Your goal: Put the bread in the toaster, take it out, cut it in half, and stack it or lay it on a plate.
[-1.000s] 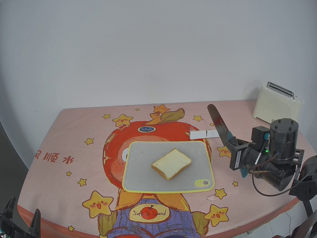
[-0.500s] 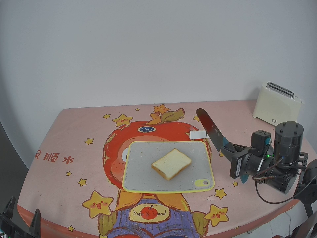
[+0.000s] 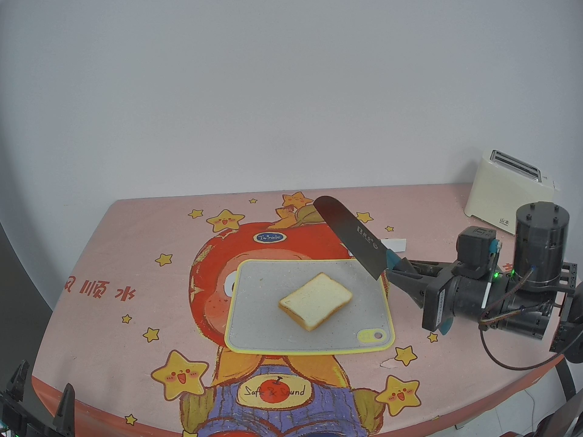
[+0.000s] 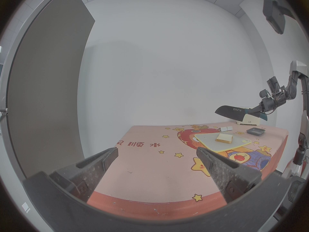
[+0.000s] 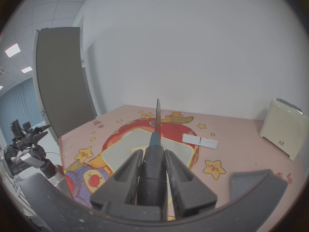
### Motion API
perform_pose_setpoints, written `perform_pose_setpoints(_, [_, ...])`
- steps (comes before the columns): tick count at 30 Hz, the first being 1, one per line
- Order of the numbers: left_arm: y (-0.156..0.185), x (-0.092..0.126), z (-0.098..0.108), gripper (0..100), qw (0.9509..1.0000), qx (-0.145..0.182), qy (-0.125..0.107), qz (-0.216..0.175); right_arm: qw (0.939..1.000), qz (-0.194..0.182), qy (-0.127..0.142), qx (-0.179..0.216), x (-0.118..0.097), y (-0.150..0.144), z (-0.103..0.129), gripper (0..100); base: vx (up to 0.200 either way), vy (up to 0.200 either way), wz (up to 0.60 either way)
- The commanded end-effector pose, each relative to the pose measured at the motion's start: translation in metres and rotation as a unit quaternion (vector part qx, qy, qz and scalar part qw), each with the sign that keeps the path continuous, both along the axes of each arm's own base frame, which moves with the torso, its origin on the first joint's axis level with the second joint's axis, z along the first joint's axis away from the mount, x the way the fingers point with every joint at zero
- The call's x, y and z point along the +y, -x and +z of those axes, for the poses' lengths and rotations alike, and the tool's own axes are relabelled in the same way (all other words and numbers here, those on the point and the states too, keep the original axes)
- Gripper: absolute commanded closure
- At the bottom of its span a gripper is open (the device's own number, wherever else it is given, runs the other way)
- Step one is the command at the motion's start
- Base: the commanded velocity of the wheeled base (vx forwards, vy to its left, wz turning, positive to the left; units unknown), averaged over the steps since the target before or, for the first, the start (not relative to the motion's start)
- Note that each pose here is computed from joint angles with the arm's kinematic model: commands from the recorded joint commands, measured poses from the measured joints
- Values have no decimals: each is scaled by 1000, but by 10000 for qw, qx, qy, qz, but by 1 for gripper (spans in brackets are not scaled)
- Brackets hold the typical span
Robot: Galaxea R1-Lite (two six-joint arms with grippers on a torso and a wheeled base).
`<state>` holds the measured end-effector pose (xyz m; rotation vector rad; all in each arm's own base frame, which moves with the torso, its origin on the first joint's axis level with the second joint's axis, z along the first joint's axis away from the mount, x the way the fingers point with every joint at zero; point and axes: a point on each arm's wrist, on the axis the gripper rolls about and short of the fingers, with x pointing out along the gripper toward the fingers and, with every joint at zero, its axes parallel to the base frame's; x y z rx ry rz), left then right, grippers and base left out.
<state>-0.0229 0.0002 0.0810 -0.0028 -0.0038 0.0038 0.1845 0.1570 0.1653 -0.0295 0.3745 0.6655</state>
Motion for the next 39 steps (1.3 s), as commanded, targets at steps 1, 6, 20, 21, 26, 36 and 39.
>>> perform_pose_setpoints(1, [0, 0, -5, 0, 10000, 11, 9, 4, 9995, 285, -136, -86, -8, 19, 8, 100, 0, 0, 0])
perform_pose_setpoints(6, [0, 0, -5, 0, 10000, 11, 9, 4, 9981, 544, 207, 194, -8, 33, 4, 100, 0, 0, 0])
perform_pose_setpoints(20, [0, 0, -5, 0, 10000, 4, 9, 4, 9963, 689, 384, 353, -1, 35, -7, 100, 0, 0, 0])
perform_pose_setpoints(21, [0, 0, -5, 0, 10000, 11, 9, 4, 9963, 668, 402, 358, -1, 35, -8, 100, 0, 0, 0])
perform_pose_setpoints(26, [0, 0, -5, 0, 10000, 11, 9, 4, 9962, 630, 449, 398, 0, 34, -10, 100, 0, 0, 0])
perform_pose_setpoints(36, [0, 0, -5, 0, 10000, 4, 9, 4, 9948, 402, 763, 545, 10, 27, -27, 100, 0, 0, 0])
perform_pose_setpoints(39, [0, 0, -5, 0, 10000, 4, 9, 4, 9949, 453, 740, 513, 15, 26, -31, 100, 0, 0, 0])
